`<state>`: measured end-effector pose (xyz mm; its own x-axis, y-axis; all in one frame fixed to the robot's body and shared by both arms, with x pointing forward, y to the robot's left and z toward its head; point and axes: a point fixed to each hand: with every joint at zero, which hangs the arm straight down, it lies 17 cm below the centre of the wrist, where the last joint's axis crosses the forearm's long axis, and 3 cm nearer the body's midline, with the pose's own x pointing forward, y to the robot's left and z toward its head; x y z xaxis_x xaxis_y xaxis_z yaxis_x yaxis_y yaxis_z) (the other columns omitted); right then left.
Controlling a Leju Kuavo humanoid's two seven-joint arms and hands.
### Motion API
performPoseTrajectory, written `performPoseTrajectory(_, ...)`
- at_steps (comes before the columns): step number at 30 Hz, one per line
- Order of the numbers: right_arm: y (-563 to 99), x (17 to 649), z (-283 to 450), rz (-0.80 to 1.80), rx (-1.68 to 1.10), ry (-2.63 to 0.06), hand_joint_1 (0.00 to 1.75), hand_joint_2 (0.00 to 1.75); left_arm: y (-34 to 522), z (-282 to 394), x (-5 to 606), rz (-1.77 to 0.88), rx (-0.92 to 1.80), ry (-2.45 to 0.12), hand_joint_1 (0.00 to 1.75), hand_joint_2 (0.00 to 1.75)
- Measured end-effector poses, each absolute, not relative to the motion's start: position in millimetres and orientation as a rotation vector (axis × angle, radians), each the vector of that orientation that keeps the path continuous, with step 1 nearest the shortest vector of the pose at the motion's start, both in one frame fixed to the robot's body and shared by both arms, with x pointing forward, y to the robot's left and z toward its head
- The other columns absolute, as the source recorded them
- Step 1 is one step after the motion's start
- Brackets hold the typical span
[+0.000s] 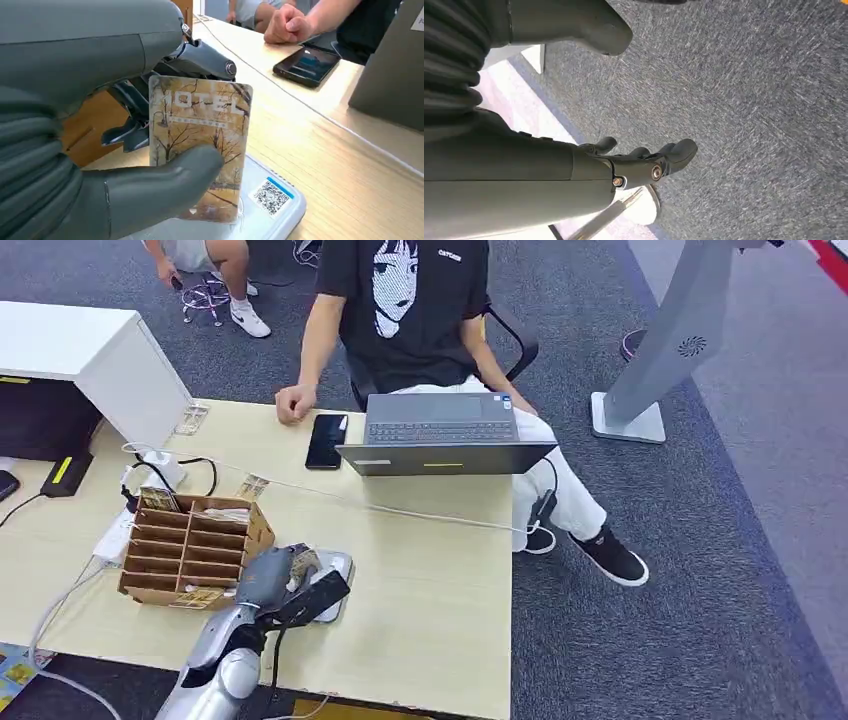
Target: Pass the card to the sensor for recognition and then transmit it.
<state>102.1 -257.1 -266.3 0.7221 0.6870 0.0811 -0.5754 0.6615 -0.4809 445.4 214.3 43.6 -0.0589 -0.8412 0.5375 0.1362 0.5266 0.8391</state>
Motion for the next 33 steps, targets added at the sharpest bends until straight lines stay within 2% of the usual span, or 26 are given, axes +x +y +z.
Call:
performPoseTrajectory(12,-257,102,-266,0.718,-0.449,-0.267,0.0,1.75,222,60,450,-0.892,0.771,-1.464,1.75,1.75)
performPoseTrajectory(20,-255,104,-266,0.724,-0.444,-0.282,0.0,1.75,230,209,439,-0.682,1.123,-1.917,1.75,1.75)
performPoseTrajectory(25,-255,104,-266,0.722,-0.443,-0.283,0.0,1.75,231,240,423,-0.632,1.189,-2.017,1.75,1.75)
performPoseTrajectory(29,-256,102,-266,0.727,-0.446,-0.282,0.0,1.75,242,298,395,-0.539,1.325,-2.189,1.75,1.75)
performPoseTrajectory(33,-255,102,-266,0.725,-0.445,-0.283,0.0,1.75,255,315,386,-0.513,1.398,-2.2,1.75,1.75)
